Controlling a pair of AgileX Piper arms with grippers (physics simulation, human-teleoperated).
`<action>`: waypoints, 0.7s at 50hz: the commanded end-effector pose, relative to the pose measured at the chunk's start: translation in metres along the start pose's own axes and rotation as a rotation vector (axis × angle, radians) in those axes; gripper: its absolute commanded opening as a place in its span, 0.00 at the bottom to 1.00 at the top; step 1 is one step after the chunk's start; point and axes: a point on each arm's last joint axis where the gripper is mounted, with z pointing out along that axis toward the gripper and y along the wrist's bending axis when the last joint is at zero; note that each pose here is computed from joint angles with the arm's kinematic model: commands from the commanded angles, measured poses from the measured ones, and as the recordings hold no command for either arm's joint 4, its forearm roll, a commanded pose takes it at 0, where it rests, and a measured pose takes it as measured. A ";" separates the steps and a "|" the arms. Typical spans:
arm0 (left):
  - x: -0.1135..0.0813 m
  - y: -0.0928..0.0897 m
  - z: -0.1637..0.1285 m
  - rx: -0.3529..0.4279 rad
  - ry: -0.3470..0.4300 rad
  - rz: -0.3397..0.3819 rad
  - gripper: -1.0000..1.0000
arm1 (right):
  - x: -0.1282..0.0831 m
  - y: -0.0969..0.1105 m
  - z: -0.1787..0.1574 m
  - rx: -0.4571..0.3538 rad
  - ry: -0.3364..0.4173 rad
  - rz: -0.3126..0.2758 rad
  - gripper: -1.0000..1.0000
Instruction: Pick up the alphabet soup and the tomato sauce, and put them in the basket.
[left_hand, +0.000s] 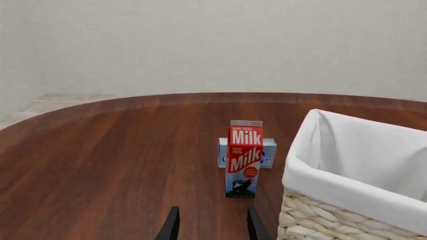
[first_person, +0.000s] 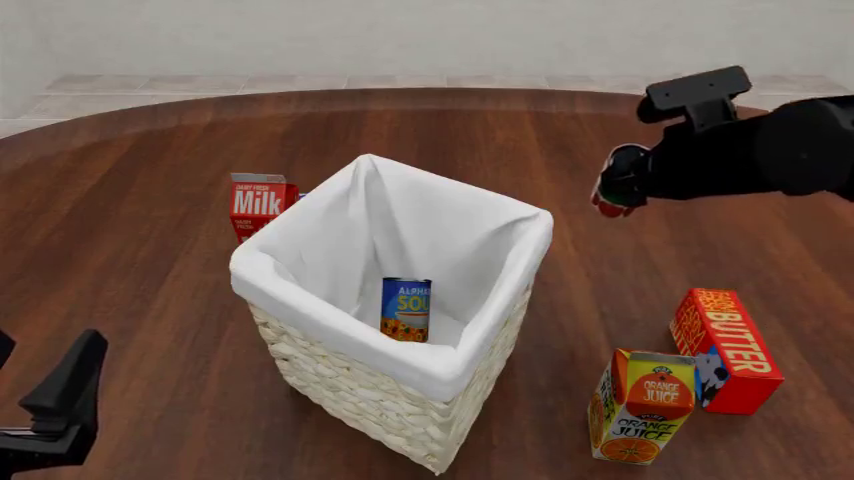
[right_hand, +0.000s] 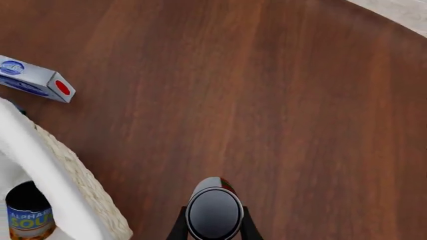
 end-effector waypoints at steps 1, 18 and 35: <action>-0.001 0.000 0.004 0.004 0.001 0.001 1.00 | -0.020 0.003 -0.011 -0.009 -0.045 -0.003 0.00; 0.000 0.000 0.001 0.004 0.002 0.004 1.00 | -0.032 0.014 -0.029 -0.038 -0.094 -0.021 0.00; -0.001 0.000 0.002 0.003 0.000 0.003 1.00 | -0.045 0.032 -0.051 -0.087 -0.143 -0.059 0.00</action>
